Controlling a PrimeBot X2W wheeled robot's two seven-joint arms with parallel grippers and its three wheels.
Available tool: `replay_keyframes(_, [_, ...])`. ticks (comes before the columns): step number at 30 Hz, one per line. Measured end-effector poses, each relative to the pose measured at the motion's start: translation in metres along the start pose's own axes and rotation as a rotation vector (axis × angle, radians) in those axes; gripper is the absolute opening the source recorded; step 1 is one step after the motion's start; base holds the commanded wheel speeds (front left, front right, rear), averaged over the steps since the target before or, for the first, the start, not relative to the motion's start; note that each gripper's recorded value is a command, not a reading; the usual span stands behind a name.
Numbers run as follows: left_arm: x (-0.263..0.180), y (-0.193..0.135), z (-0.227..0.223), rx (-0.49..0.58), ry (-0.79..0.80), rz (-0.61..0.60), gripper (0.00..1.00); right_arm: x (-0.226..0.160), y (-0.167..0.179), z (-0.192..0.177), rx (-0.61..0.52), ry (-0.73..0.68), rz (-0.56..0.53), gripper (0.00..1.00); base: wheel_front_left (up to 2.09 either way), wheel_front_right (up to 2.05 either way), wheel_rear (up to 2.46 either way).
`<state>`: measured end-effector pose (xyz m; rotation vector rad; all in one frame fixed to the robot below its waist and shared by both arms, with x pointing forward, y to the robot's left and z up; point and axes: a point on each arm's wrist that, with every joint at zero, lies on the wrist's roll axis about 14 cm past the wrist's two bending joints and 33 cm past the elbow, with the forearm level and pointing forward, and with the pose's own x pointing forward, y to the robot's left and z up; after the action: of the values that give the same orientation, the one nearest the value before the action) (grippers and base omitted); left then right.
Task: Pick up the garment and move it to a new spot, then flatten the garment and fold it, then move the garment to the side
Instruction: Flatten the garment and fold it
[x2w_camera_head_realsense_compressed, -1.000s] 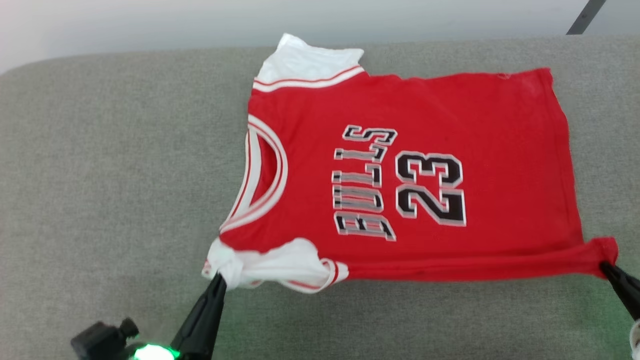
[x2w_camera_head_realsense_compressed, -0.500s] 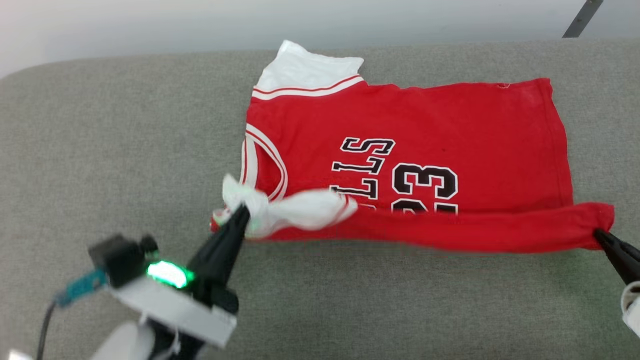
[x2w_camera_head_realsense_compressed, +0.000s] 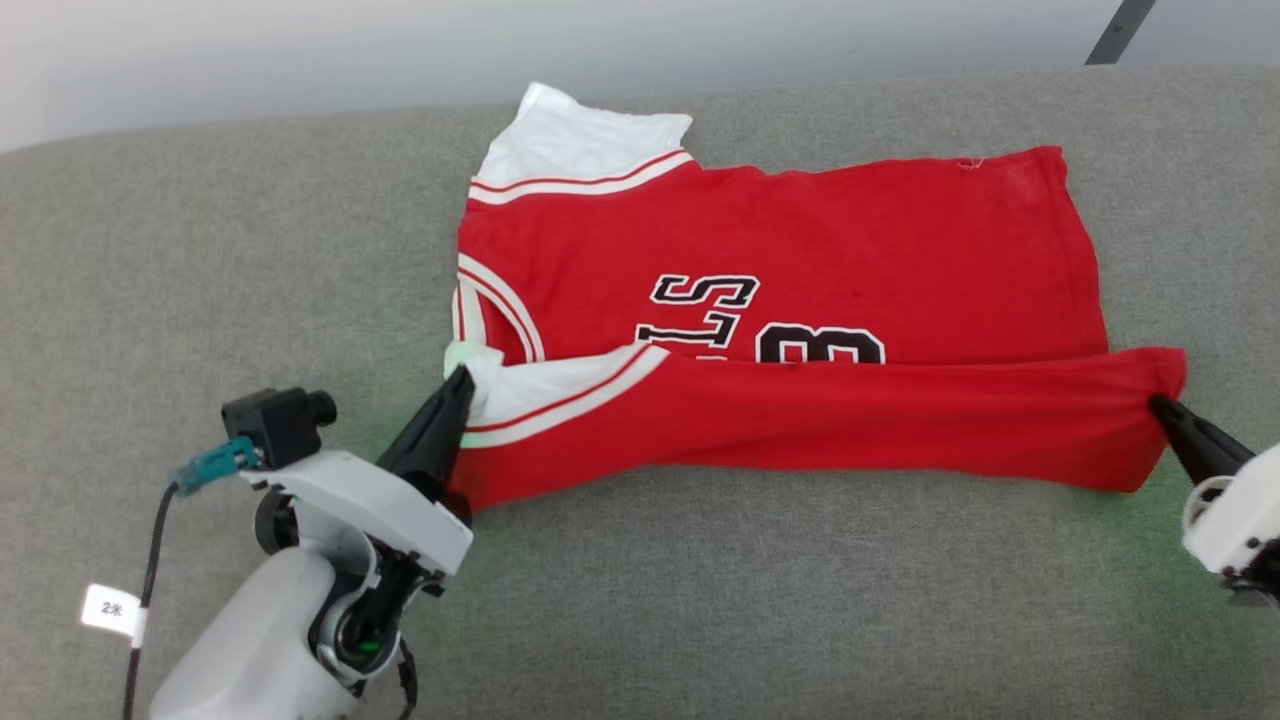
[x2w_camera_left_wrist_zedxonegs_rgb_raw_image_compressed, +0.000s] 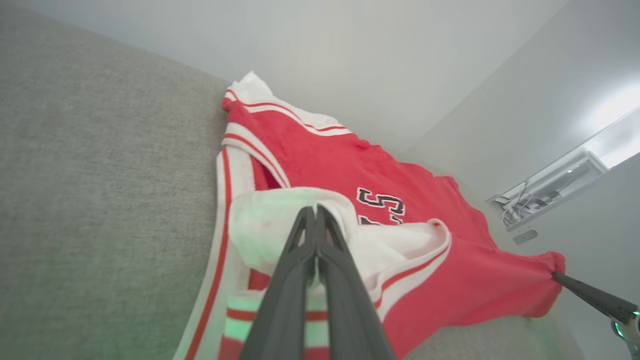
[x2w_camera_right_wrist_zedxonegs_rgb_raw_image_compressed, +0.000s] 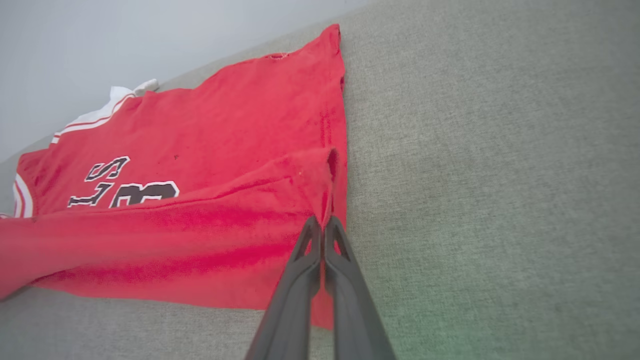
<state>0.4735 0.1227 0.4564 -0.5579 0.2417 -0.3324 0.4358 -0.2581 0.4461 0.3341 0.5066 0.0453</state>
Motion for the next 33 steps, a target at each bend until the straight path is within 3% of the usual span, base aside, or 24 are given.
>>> replay_keyframes(10, [0.009, 0.041, -0.009, 0.025, 0.028, 0.132, 0.0, 0.031, -0.004, -0.014, -0.01, 0.011, -0.022, 0.0, 0.0, 0.0, 0.0])
replay_keyframes(16, [0.008, 0.052, -0.028, 0.128, 0.129, 0.16, 0.0, 0.041, 0.0, -0.02, -0.042, 0.025, -0.02, 0.0, 0.0, 0.0, 0.0])
replay_keyframes(17, [0.007, 0.052, -0.03, 0.147, 0.143, 0.159, 0.14, 0.04, 0.0, -0.021, -0.046, 0.027, -0.022, 0.0, 0.0, 0.0, 0.0])
replay_keyframes(18, [0.006, 0.052, -0.031, 0.17, 0.155, 0.156, 0.33, 0.04, 0.0, -0.022, -0.05, 0.034, -0.024, 0.12, 0.0, 0.0, 0.0])
replay_keyframes(19, [0.005, 0.052, -0.031, 0.192, 0.163, 0.155, 0.71, 0.039, 0.0, -0.024, -0.06, 0.039, -0.023, 0.29, 0.0, 0.0, 0.0])
replay_keyframes(20, [0.004, 0.051, -0.03, 0.215, 0.169, 0.15, 1.0, 0.037, 0.001, -0.025, -0.073, 0.039, -0.022, 0.43, 0.0, 0.0, 0.0])
replay_keyframes(21, [0.002, 0.05, -0.028, 0.242, 0.174, 0.142, 1.0, 0.035, 0.0, -0.023, -0.084, 0.028, -0.023, 0.96, 0.0, 0.0, 0.0])
replay_keyframes(25, [0.001, 0.042, -0.002, 0.306, 0.133, 0.111, 1.0, 0.028, -0.001, -0.009, -0.107, -0.028, -0.023, 1.0, 0.0, 0.0, 0.0])
replay_keyframes(30, [0.002, 0.026, 0.043, 0.466, 0.11, 0.044, 1.0, 0.019, 0.006, 0.013, -0.11, -0.106, 0.0, 1.0, 0.0, 0.0, 0.0])
replay_keyframes(33, [-0.001, 0.018, 0.051, 0.532, 0.191, 0.021, 1.0, 0.014, 0.011, 0.023, -0.109, -0.146, 0.015, 1.0, 0.0, 0.0, 0.0])
